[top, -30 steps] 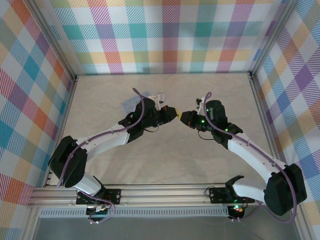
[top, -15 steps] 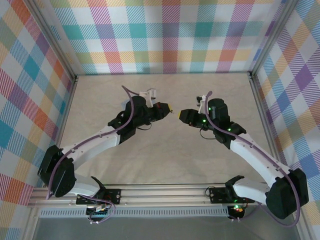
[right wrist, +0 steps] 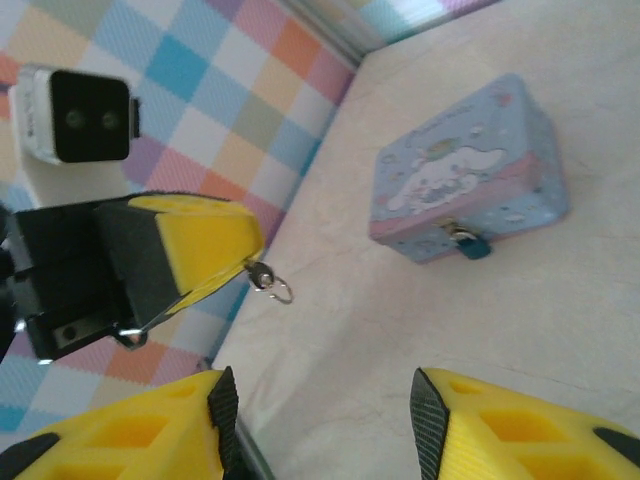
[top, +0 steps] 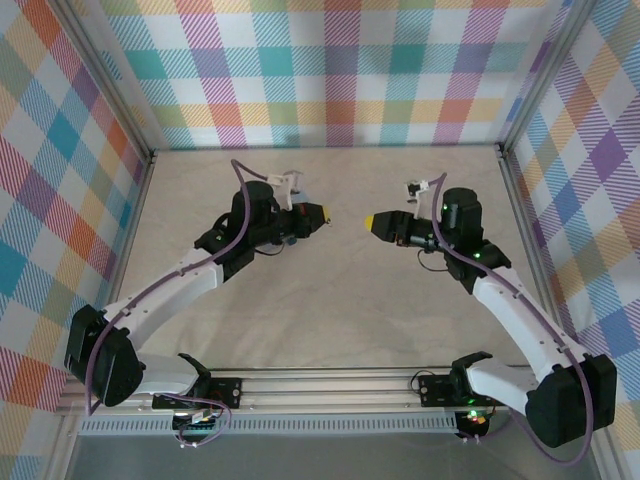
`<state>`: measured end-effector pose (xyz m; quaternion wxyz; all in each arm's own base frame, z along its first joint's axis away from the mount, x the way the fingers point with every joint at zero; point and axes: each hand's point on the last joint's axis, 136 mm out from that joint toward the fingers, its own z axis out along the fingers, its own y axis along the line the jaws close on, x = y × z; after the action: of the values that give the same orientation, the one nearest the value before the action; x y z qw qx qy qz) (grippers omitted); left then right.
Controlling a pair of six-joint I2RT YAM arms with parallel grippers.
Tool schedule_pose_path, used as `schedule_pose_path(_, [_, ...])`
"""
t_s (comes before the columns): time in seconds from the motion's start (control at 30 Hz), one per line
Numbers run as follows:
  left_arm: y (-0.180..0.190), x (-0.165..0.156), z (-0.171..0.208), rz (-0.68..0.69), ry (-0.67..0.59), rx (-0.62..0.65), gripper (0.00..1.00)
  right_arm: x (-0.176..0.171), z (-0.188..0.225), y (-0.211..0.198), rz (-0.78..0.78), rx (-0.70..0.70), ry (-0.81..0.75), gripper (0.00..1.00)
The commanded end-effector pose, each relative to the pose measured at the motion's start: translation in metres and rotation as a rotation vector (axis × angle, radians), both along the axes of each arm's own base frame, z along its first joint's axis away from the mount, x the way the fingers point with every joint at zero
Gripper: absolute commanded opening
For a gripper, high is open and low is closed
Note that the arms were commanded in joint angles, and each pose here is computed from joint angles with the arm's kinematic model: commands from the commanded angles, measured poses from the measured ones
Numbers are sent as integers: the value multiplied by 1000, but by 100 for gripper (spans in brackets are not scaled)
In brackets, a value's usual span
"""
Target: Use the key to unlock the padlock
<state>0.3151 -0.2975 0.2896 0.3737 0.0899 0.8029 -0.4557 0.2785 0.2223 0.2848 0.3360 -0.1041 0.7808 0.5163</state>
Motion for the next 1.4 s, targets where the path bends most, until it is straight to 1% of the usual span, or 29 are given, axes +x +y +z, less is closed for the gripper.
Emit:
schedule_pose_path(0.0, [-8, -18, 39, -135, -110, -30, 0, -19, 30, 17, 195, 85, -109, 51])
schedule_pose_path(0.1, [-14, -24, 49, -190, -134, -45, 0, -22, 35, 24, 263, 129, -110, 51])
schedule_pose_path(0.2, [-18, -26, 55, -222, -143, -58, 0, -22, 37, 29, 291, 146, -115, 50])
schedule_pose_path(0.47, [-28, -26, 59, -273, -136, -92, 0, -21, 41, 39, 307, 167, -141, 44])
schedule_pose_path(0.73, [-30, -25, 59, -276, -129, -98, 0, -19, 46, 49, 326, 175, -152, 37])
schedule_pose_path(1.37, [-32, -21, 53, -274, -113, -94, 0, -14, 40, 55, 324, 179, -127, 26])
